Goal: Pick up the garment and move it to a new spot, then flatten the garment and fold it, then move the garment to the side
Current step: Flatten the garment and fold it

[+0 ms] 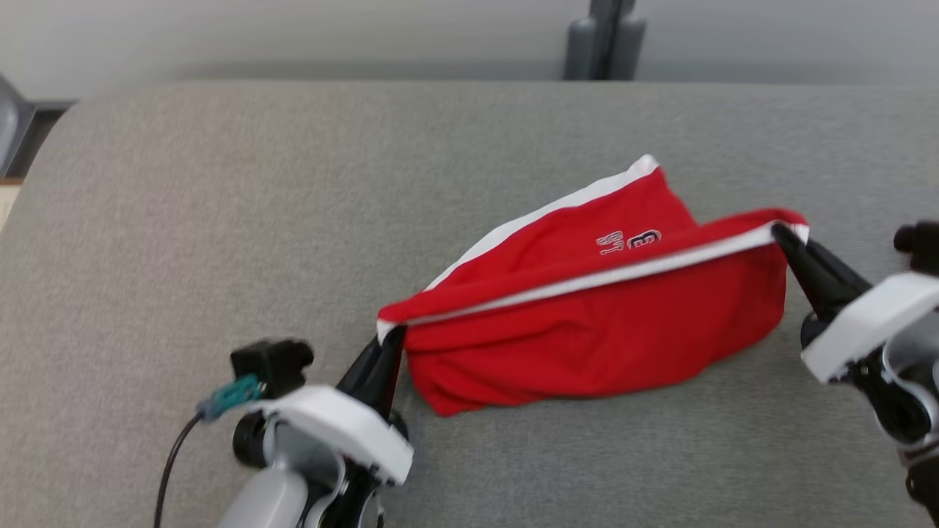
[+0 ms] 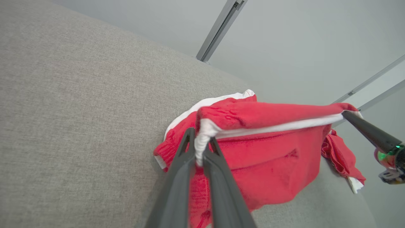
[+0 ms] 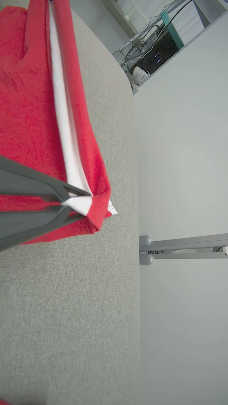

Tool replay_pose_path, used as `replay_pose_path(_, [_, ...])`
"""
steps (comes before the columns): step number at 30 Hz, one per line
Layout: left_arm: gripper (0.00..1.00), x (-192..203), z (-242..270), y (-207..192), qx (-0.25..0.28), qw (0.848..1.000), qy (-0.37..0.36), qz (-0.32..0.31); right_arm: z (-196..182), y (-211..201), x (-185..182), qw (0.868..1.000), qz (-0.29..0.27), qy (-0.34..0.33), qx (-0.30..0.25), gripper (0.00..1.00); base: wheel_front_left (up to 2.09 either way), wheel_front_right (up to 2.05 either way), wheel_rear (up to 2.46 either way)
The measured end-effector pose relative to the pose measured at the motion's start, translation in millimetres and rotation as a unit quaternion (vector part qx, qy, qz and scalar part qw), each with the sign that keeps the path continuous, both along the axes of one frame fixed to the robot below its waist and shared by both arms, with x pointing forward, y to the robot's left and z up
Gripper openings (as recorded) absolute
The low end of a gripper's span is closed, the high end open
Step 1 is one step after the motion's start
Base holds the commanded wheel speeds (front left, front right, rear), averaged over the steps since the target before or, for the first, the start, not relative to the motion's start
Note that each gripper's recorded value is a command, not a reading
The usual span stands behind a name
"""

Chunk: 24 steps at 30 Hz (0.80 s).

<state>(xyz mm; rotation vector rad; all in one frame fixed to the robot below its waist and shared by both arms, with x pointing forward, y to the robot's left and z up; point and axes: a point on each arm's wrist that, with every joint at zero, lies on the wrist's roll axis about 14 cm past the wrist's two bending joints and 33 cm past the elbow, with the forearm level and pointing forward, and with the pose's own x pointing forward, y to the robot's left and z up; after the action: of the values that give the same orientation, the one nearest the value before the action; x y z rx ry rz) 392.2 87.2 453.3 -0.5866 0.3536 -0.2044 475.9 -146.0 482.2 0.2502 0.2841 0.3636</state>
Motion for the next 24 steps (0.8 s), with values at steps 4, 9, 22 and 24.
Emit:
replay_pose_path(4, [0.0, 18.7, -20.3, 2.9, 0.014, 0.999, 0.034, 0.001, -23.3, 23.2, 34.1, 0.999, 0.033, 0.032, -0.026, 0.0, 0.0, 0.0, 0.0])
replay_pose_path(9, [0.0, 30.8, -39.1, 17.6, 0.041, 0.997, 0.057, 0.015, -51.1, 52.5, 58.6, 0.994, 0.067, 0.067, -0.05, 0.0, 0.0, 0.0, 0.0])
replay_pose_path(22, [1.0, 45.1, -51.3, 16.0, 0.06, 0.997, 0.058, 0.007, -66.9, 62.8, 85.9, 0.989, 0.081, 0.07, -0.103, 1.0, 0.0, 0.0, 0.0])
replay_pose_path(24, [1.0, 45.7, -53.1, 13.5, 0.052, 0.997, 0.059, 0.007, -70.9, 63.6, 83.8, 0.986, 0.092, 0.073, -0.116, 1.0, 0.0, 0.0, 0.0])
